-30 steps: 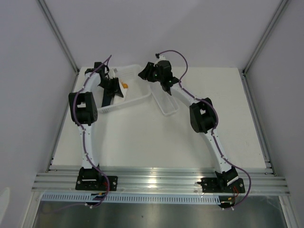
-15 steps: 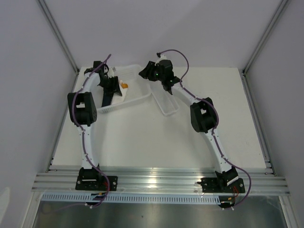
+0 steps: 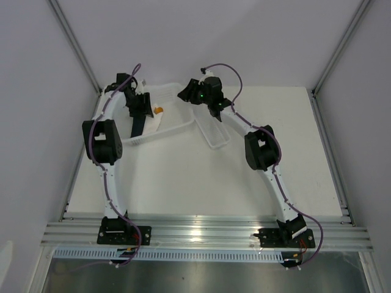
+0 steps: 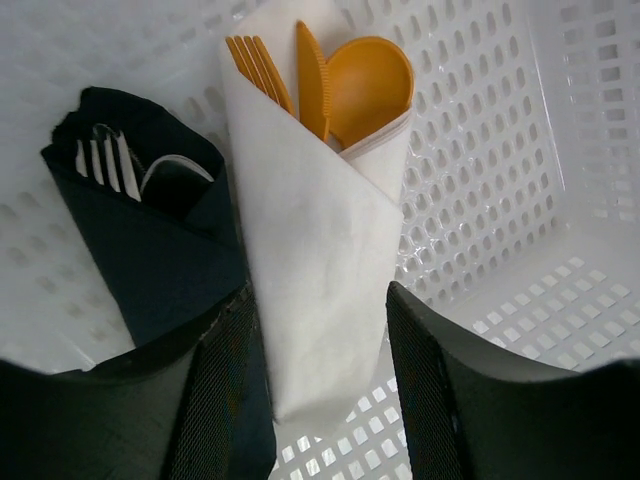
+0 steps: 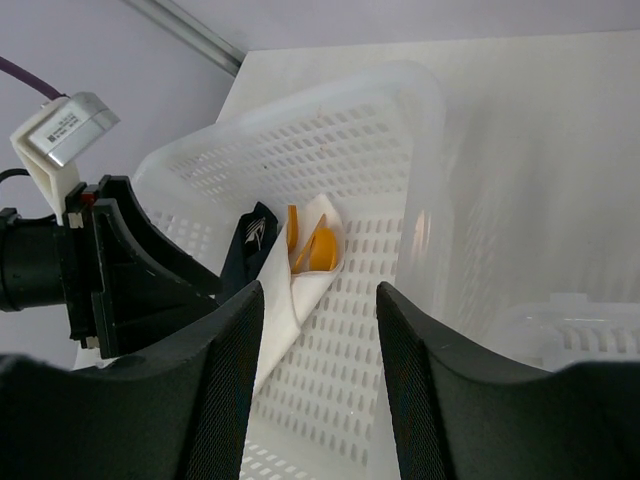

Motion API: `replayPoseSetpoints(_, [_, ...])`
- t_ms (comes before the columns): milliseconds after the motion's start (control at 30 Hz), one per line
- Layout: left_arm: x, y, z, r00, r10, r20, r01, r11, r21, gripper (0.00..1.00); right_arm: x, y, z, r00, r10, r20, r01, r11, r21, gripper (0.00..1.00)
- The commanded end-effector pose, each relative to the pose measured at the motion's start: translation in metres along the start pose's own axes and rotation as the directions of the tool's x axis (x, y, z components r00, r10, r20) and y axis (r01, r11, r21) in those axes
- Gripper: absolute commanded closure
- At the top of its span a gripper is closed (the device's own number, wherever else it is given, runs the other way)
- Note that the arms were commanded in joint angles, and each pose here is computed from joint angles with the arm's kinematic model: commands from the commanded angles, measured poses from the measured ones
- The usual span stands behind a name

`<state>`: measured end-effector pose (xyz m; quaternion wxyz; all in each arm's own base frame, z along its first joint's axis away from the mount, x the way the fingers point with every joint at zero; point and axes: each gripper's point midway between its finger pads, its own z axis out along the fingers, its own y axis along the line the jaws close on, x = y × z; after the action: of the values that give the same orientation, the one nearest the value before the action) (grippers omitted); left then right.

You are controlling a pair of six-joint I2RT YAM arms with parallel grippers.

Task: Place the utensils on the paper napkin and roll it up

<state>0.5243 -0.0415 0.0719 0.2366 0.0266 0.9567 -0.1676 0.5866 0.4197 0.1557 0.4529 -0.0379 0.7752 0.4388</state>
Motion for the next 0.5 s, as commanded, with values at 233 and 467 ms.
replayPoseSetpoints(233, [-0.058,0.002,-0.074,0.961,0.158,0.225,-0.126,0.981,-0.150,0.41,-0.074,0.045,-0.028,0.985,-0.110,0.136,0.115,0.993,-0.027,0.46])
replayPoseSetpoints(467, [-0.082,0.016,-0.136,0.917,0.195,0.347,-0.104,0.959,-0.264,0.41,-0.138,0.013,-0.085,0.972,-0.182,0.148,0.163,0.978,0.132,0.15])
